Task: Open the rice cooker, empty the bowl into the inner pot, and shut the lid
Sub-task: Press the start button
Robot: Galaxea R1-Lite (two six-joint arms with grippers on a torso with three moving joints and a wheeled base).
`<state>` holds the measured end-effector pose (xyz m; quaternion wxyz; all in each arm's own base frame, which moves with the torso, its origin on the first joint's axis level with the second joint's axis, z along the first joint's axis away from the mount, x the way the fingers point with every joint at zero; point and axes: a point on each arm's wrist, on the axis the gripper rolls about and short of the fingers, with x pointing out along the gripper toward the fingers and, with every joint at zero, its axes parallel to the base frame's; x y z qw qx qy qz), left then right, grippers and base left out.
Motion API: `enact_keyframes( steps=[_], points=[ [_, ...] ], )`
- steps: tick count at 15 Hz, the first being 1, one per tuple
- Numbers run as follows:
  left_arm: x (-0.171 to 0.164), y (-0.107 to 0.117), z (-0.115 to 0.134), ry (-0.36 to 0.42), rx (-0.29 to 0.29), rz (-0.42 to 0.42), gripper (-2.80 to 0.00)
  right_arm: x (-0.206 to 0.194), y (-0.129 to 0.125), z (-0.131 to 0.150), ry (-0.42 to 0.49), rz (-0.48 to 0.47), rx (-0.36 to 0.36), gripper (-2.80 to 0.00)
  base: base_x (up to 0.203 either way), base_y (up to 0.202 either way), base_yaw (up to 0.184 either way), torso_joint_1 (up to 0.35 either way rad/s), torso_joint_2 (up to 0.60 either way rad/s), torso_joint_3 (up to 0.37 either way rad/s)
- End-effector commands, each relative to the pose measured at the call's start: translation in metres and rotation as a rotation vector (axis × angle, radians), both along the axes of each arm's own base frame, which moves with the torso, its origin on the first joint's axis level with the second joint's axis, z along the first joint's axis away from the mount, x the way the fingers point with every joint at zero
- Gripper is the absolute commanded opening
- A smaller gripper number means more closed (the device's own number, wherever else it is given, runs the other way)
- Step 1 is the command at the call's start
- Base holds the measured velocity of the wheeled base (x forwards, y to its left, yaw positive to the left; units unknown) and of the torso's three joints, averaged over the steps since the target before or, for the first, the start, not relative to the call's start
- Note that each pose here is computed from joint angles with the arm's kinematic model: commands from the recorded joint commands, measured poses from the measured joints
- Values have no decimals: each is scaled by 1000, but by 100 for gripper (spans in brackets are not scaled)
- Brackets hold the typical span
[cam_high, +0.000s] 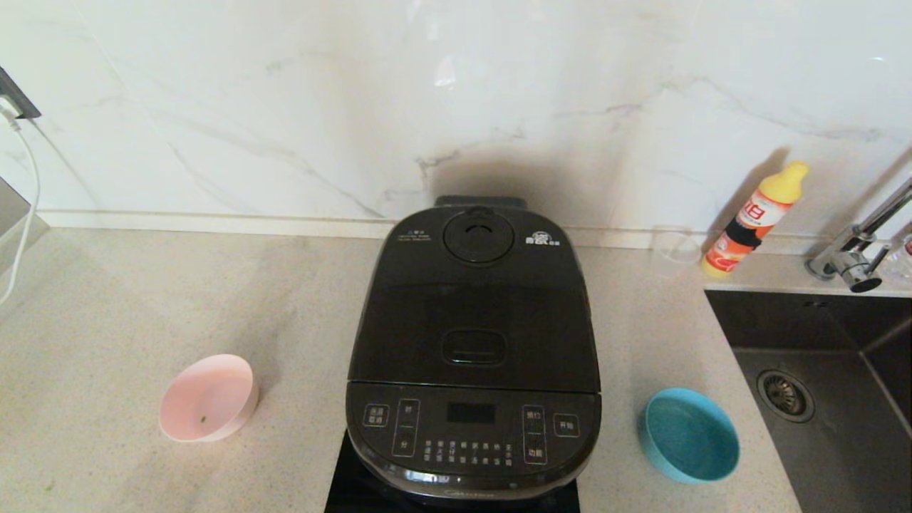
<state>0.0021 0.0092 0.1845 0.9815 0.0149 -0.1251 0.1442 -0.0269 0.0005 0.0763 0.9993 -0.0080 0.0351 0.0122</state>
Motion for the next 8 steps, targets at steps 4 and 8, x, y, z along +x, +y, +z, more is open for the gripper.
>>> enact_keyframes(
  steps=[4,8],
  points=[
    [-11,2,-60,94,-18,268,-280,0,0,0,2,-1,0,-280,0,0,0,0,0,0],
    [-22,-7,-96,194,5,-162,-280,0,0,0,0,-2,-2,-280,0,0,0,0,0,0]
  ],
)
